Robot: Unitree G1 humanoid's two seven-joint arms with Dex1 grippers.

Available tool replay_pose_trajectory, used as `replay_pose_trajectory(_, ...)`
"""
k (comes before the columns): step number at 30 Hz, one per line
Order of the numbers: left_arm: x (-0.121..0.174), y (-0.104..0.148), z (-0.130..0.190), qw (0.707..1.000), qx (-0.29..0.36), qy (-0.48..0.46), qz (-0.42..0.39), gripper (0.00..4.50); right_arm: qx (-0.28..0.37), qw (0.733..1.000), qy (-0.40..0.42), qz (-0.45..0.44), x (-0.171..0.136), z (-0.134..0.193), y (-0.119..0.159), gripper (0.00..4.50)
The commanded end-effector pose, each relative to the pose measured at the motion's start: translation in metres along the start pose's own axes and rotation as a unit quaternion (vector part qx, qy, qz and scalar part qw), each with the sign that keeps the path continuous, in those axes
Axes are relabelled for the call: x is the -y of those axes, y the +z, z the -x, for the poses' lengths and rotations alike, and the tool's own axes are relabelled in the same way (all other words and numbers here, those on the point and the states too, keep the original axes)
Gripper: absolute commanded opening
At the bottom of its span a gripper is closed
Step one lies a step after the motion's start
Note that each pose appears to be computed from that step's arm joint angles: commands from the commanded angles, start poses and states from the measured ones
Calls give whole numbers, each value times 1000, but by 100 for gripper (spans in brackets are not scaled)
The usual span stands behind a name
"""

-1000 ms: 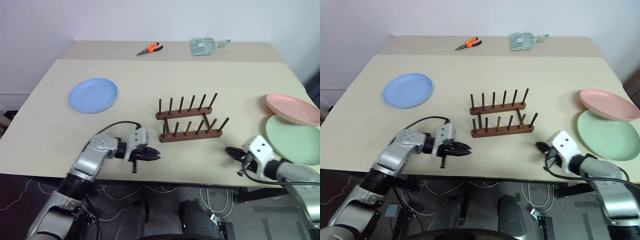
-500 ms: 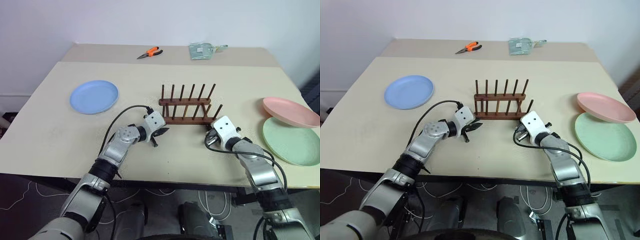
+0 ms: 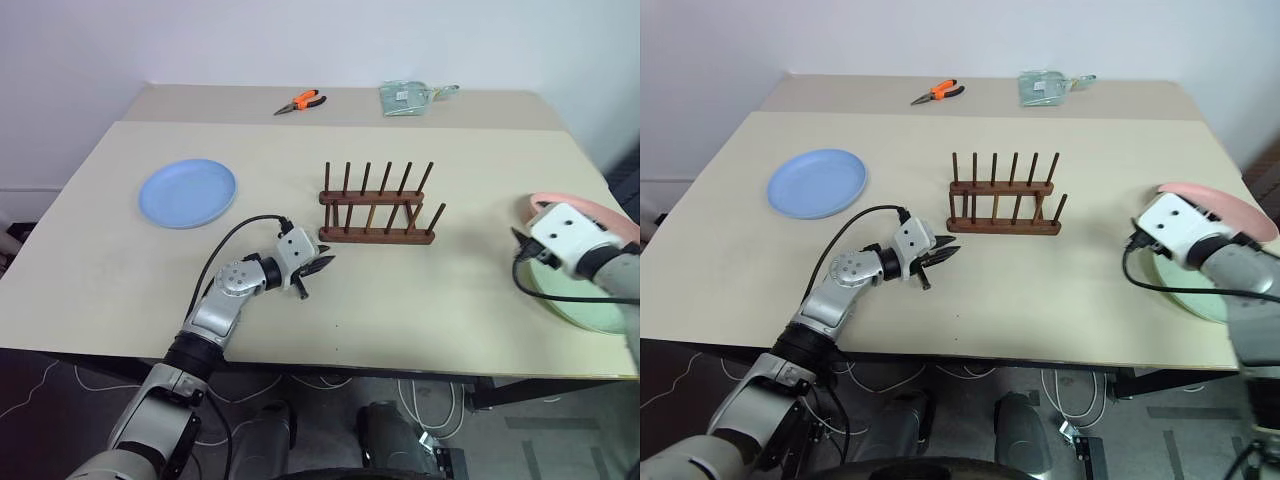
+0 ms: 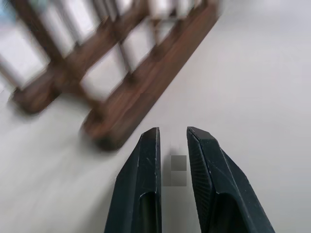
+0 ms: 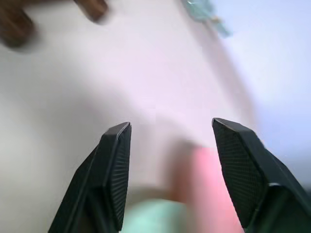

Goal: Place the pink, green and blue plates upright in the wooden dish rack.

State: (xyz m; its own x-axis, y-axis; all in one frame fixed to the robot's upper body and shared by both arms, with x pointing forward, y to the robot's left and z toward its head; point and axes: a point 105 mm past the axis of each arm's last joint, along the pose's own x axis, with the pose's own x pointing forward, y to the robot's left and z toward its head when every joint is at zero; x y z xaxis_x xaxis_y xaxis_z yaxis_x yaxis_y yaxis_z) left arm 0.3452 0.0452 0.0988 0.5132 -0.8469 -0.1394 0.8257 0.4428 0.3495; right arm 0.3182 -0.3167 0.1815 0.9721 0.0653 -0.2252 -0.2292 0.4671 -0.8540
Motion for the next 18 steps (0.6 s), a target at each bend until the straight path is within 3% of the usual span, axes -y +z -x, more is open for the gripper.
replay_pose_trajectory(1,6,42,1,997,70,-37,-22,83,-59,995,-19,80,18,1,-24,281)
replay_pose_trajectory(6,13,67,1,991,108,-70,-27,83,-133,984,-17,119,22,-12,-66,281)
replay_pose_trajectory(11,11,70,2,992,108,-60,-24,83,-175,977,-2,124,12,-23,-96,281)
replay_pose_trajectory(14,10,66,6,993,101,-53,-25,83,-174,976,-6,132,12,-26,-98,209)
replay_pose_trajectory(18,10,61,12,994,93,-43,-24,83,-166,977,-22,133,18,-27,-92,5)
